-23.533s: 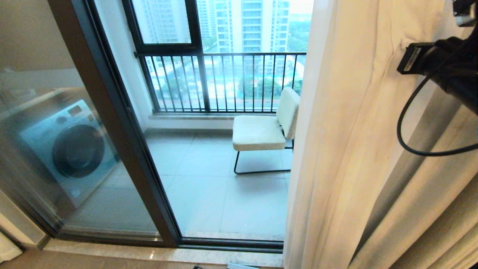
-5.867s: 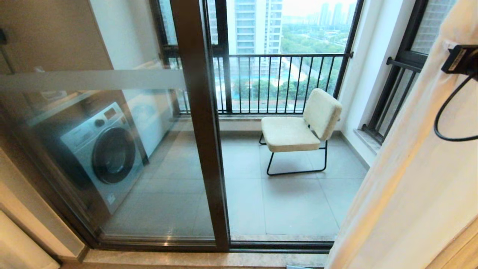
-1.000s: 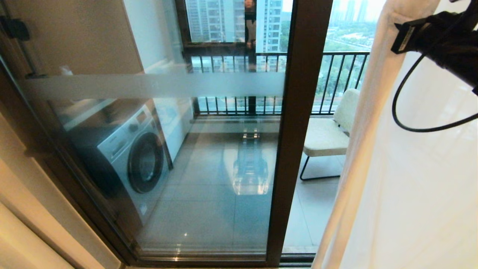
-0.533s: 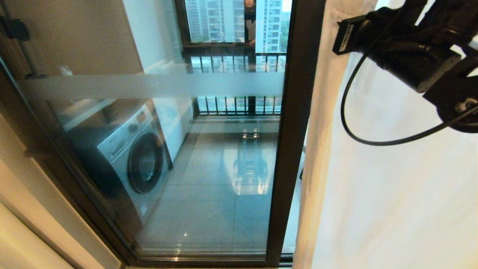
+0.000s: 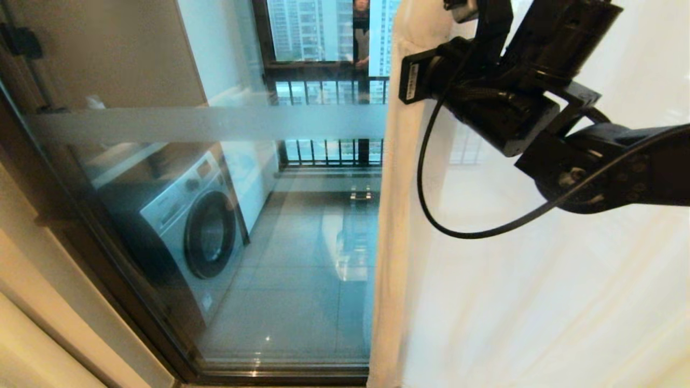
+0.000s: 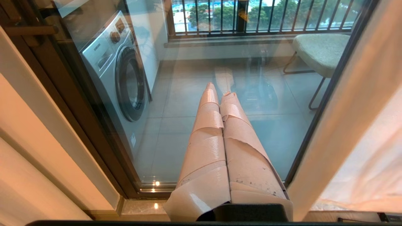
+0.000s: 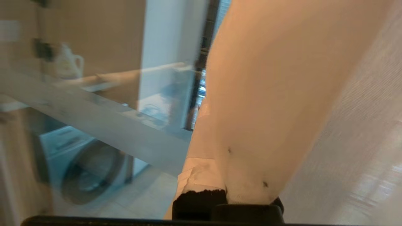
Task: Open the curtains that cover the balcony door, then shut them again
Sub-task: Close the inner curtains on both sides
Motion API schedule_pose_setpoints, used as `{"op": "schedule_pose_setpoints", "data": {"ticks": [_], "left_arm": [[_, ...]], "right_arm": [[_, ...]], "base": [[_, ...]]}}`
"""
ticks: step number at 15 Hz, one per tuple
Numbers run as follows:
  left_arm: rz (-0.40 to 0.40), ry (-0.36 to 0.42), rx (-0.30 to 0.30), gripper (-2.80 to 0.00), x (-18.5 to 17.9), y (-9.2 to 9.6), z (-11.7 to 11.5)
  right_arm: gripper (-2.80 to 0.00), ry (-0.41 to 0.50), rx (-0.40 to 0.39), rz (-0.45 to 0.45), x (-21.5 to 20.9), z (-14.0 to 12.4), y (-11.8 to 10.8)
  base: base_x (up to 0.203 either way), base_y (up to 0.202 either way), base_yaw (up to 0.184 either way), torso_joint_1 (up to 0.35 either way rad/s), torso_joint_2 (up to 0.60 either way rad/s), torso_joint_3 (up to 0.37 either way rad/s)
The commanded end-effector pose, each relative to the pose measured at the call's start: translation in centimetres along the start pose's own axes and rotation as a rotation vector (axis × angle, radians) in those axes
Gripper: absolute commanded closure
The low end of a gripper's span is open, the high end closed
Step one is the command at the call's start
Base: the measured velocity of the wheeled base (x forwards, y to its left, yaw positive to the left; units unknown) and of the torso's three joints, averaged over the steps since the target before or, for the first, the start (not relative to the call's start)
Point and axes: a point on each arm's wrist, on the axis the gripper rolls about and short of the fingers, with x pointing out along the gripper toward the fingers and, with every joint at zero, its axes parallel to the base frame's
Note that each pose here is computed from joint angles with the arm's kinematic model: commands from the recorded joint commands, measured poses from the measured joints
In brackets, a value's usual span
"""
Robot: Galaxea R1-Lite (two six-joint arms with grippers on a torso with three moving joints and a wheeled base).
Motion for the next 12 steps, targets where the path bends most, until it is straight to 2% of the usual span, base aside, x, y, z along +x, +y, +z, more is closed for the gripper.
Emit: {"op": "schedule_pose_setpoints", "data": {"ticks": [1,7,12], "left_arm": [[0.000,0.001,0.000,0.00,0.0,0.0,0.0],[0.000,0.001,0.000,0.00,0.0,0.0,0.0],[0.000,0.000,0.000,0.00,0.0,0.0,0.0]], "right_arm": [[0.00,0.006,0.012,0.040,1.2,-1.4,2.4],[0.00,-0.014,0.041,0.062,3.1,-2.8,6.4],[0.00,-0.037,0.055,0.069,4.2,-3.7,8.2]], "base": [[0.000,0.000,0.000,0.000,0.00,0.000],[0.000,0.000,0.000,0.000,0.00,0.000],[0.000,0.000,0.000,0.000,0.00,0.000]]}}
